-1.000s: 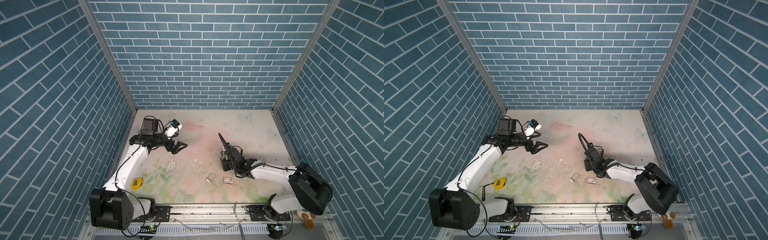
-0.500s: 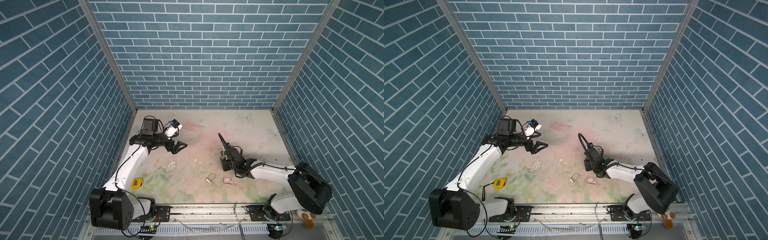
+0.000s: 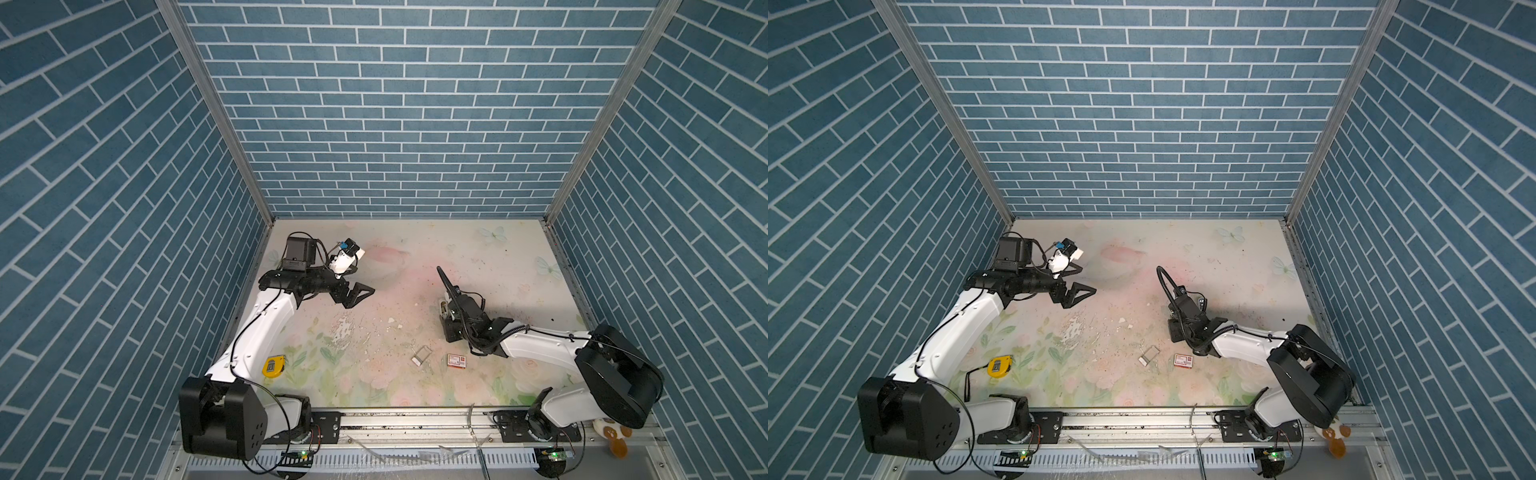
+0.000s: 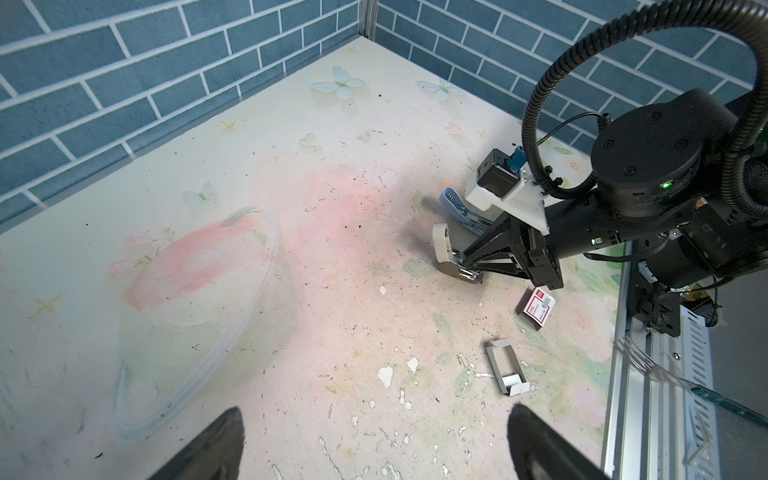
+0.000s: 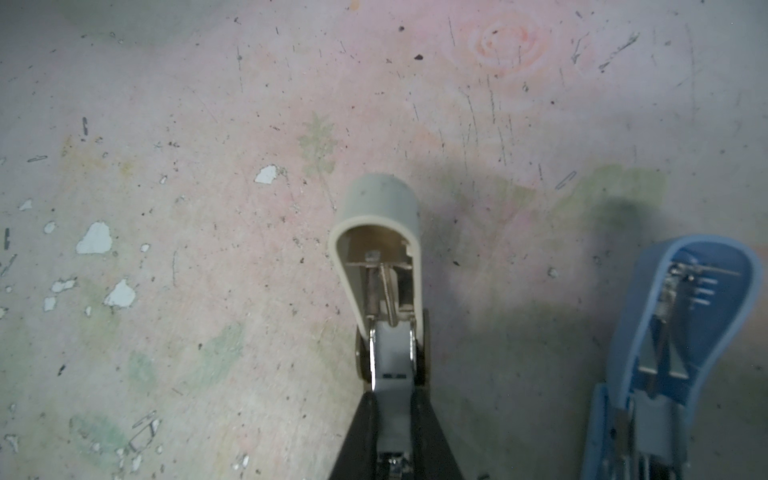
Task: Load the staples into the stapler
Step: 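Press the silver staple strip down into the cream holder's channel with the right gripper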
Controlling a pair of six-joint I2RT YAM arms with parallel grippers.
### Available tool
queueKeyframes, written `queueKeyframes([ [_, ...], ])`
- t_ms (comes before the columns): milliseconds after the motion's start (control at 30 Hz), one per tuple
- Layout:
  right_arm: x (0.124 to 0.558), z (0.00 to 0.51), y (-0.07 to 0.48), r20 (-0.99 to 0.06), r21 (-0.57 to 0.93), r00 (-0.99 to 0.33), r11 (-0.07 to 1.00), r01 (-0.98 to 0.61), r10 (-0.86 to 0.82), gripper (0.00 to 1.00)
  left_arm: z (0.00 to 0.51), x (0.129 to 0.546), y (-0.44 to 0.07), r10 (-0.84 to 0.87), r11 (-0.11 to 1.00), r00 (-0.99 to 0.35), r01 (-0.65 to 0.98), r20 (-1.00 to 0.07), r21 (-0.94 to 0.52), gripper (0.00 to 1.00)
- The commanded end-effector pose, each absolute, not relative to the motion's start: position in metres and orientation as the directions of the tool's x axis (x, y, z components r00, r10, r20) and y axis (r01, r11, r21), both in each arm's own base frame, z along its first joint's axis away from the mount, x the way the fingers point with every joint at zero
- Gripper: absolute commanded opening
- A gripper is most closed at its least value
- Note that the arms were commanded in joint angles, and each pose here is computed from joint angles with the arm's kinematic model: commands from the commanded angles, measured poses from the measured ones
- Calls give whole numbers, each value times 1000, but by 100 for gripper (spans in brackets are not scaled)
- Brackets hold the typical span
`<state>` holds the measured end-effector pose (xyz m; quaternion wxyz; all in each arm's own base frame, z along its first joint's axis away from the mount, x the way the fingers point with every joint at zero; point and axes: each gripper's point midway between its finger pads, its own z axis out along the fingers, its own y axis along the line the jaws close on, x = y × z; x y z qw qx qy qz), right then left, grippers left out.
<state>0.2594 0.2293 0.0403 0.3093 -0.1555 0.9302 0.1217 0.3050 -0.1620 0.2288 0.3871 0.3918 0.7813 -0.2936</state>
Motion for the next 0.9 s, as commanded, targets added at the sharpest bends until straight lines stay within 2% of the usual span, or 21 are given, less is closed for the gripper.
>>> queueKeyframes([
  [0, 250, 29, 219, -576, 124, -789, 932, -340, -211, 17, 229, 301, -164, 386, 507, -387, 847, -837, -158, 100],
  [867, 246, 35, 216, -581, 131, -787, 930, -342, -208, 21, 235, 298, -164, 382, 507, -379, 849, -843, -152, 100],
])
